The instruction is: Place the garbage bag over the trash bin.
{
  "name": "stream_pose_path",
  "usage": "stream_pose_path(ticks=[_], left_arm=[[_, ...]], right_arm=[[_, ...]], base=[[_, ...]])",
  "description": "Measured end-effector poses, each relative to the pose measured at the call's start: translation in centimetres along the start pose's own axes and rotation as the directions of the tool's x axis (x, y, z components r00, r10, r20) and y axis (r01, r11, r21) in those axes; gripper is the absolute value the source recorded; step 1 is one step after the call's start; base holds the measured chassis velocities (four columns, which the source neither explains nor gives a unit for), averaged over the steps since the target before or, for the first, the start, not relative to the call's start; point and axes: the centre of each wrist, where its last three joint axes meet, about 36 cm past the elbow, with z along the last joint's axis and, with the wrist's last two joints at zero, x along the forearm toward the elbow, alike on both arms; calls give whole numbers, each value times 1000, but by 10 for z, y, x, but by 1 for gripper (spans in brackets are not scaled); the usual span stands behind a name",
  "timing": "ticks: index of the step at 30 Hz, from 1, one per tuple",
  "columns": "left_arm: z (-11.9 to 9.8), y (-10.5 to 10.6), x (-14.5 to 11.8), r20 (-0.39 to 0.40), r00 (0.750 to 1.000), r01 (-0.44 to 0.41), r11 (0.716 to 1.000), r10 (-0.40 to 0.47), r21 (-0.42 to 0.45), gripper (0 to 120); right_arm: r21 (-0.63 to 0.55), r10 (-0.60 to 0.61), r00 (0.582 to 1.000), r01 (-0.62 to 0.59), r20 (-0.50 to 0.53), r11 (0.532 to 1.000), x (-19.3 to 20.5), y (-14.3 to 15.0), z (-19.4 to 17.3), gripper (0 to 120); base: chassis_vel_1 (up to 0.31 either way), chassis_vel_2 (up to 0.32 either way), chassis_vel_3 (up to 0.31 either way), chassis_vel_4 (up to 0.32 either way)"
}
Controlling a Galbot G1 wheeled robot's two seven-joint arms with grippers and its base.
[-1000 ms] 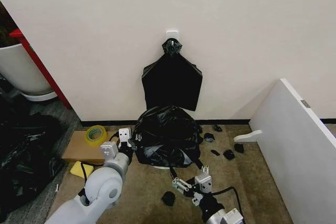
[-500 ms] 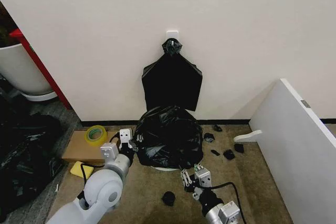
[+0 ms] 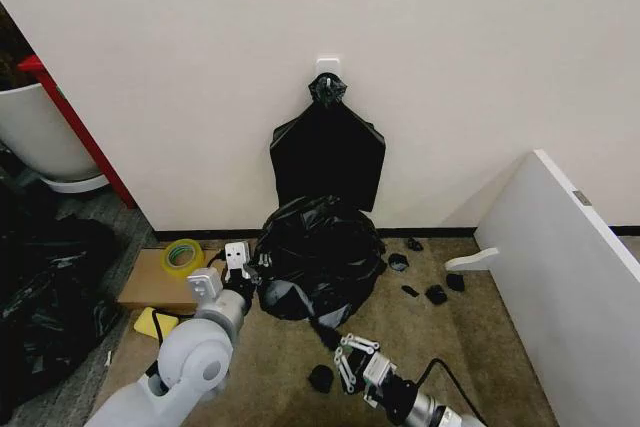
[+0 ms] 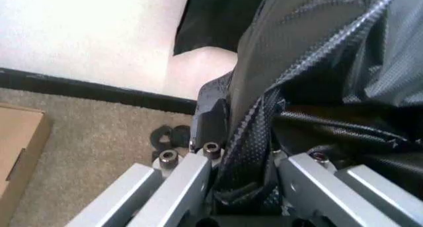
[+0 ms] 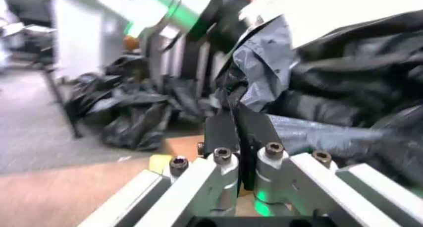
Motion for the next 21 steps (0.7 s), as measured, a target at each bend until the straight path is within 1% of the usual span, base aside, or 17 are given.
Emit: stream_pose_path(ticks=[2, 3, 4, 6, 7, 8, 10, 11, 12, 13, 16, 17, 19, 20, 21], left_arm=[[-4, -2, 3, -6, 1000, -2, 1000, 3, 12, 0], [-8, -2, 4, -8, 1000, -5, 1000, 5, 23, 0], [-8, -2, 4, -8, 1000, -5, 1000, 5, 23, 0], [-15, -3, 8, -14, 1000, -7, 999, 8, 48, 0], [-18, -4, 9, -17, 1000, -9, 998, 10, 58, 0], [-21, -5, 11, -20, 1000, -11, 998, 12, 66, 0], [-27, -7, 16, -32, 999, -15, 996, 18, 88, 0], [-28, -8, 17, -37, 999, -16, 996, 20, 93, 0], [-28, -8, 17, -37, 999, -16, 996, 20, 93, 0], [-29, -9, 19, -42, 999, -17, 995, 21, 95, 0], [-29, -10, 21, -47, 999, -17, 995, 21, 95, 0], [-28, -10, 21, -46, 999, -14, 996, 18, 92, 0], [-26, -9, 20, -36, 999, -10, 996, 14, 84, 0], [-26, -9, 20, -36, 999, -10, 996, 14, 84, 0], [-22, -8, 18, -28, 1000, -7, 997, 9, 76, 0]], right_arm=[[52, -64, 998, 65, -6, 997, 6, -14, 12, 0], [97, -113, 993, 115, -24, 989, 12, -26, 20, 0], [97, -113, 993, 115, -24, 989, 12, -26, 20, 0], [186, -160, 983, 174, -90, 967, 23, -50, 32, 0], [216, -160, 980, 182, -116, 959, 26, -57, 35, 0], [250, -152, 978, 185, -146, 950, 30, -65, 39, 0], [359, -88, 971, 165, -222, 919, 42, -87, 47, 0], [392, -63, 969, 155, -238, 907, 44, -93, 49, 0], [392, -63, 969, 155, -238, 907, 44, -93, 49, 0], [442, -22, 966, 139, -259, 886, 49, -102, 52, 0], [489, 46, 962, 95, -267, 867, 55, -109, 54, 0], [497, 92, 965, 45, -247, 867, 59, -109, 55, 0], [460, 115, 971, -5, -211, 888, 63, -106, 57, 1], [460, 115, 971, -5, -211, 888, 63, -106, 57, 1], [410, 112, 974, -21, -199, 912, 67, -105, 57, 6]], base=[[0, 0, 0, 0], [0, 0, 0, 0], [0, 0, 0, 0], [0, 0, 0, 0], [0, 0, 0, 0], [0, 0, 0, 0], [0, 0, 0, 0], [0, 0, 0, 0], [0, 0, 0, 0], [0, 0, 0, 0], [0, 0, 0, 0], [0, 0, 0, 0], [0, 0, 0, 0], [0, 0, 0, 0], [0, 0, 0, 0]])
